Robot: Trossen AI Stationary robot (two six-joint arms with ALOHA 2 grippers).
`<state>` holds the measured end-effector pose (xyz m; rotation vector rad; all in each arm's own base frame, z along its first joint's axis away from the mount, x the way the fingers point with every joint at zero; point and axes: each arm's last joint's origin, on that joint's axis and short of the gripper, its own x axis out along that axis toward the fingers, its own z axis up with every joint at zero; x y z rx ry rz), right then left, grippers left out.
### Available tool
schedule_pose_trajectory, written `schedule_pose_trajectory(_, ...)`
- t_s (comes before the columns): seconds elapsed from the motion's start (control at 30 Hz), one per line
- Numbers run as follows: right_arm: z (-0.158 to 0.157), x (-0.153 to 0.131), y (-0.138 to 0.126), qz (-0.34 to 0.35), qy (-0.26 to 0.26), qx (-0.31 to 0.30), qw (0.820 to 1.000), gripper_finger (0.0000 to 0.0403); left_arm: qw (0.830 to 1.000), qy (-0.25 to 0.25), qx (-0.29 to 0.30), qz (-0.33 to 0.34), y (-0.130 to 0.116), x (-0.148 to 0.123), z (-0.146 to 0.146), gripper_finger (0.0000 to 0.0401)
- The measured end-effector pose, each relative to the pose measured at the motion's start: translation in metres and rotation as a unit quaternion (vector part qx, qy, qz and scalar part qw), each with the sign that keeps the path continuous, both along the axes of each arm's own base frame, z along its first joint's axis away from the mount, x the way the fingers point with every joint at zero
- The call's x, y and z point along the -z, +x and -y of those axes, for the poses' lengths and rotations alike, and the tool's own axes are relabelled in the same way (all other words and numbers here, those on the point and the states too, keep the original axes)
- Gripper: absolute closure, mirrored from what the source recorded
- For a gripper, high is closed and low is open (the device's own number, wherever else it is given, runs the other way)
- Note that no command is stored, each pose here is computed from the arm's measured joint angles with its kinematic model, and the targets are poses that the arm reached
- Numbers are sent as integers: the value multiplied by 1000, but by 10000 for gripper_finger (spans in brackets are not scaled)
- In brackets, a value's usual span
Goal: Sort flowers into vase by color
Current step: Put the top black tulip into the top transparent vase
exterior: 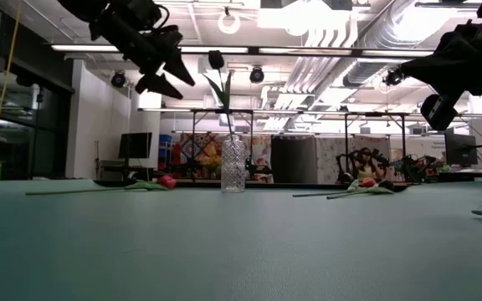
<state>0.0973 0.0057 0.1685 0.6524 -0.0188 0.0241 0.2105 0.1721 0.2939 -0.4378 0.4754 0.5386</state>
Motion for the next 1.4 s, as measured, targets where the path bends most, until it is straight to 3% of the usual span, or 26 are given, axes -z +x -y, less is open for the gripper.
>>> schedule_pose_trajectory(0.17, 0, 0, 0, 1, -35, 4, 999, 402, 1000, -18, 7, 24, -4, 15, 21, 126)
schedule_pose_trajectory(0.23, 3, -3, 0, 13, -31, 46, 998, 402, 999, -25, 3, 35, -8, 17, 27, 126)
schedule_pose_trajectory(0.33, 9, -15, -3, 82, 62, 159, 982, 402, 998, -32, -13, 47, -16, 17, 33, 126)
schedule_pose_trajectory(0.4, 16, -22, -8, 141, 141, 263, 944, 402, 997, -32, -35, 53, -22, 16, 36, 126)
schedule_pose_trajectory(0.47, 20, -27, -12, 181, 191, 324, 909, 402, 997, -25, -55, 57, -27, 15, 39, 126)
schedule_pose_trajectory(0.6, 20, -32, -10, 215, 235, 327, 890, 402, 995, -4, -78, 62, -32, 10, 39, 126)
schedule_pose_trajectory(0.7, 18, -35, -1, 217, 237, 301, 898, 402, 993, 13, -91, 73, -35, 7, 32, 126)
schedule_pose_trajectory(0.9, 25, -61, 40, 132, 184, 349, 910, 402, 992, 29, -74, 101, -42, 6, 11, 126)
schedule_pose_trajectory(0.97, 32, -67, 58, 76, 162, 376, 909, 402, 993, 25, -67, 97, -47, 8, 4, 126)
schedule_pose_trajectory(1.03, 44, -69, 74, -7, 162, 409, 898, 402, 993, 18, -70, 92, -52, 11, -3, 126)
schedule_pose_trajectory(1.1, 58, -66, 82, -100, 207, 432, 872, 402, 993, 10, -76, 91, -57, 14, -9, 126)
schedule_pose_trajectory(1.2, 77, -54, 83, -259, 295, 458, 798, 398, 993, 3, -79, 88, -63, 17, -17, 126)
schedule_pose_trajectory(1.27, 88, -48, 82, -334, 314, 467, 756, 384, 993, 6, -80, 84, -65, 19, -20, 126)
schedule_pose_trajectory(1.4, 116, -39, 90, -363, 327, 484, 726, 324, 993, -1, -75, 87, -68, 20, -23, 126)
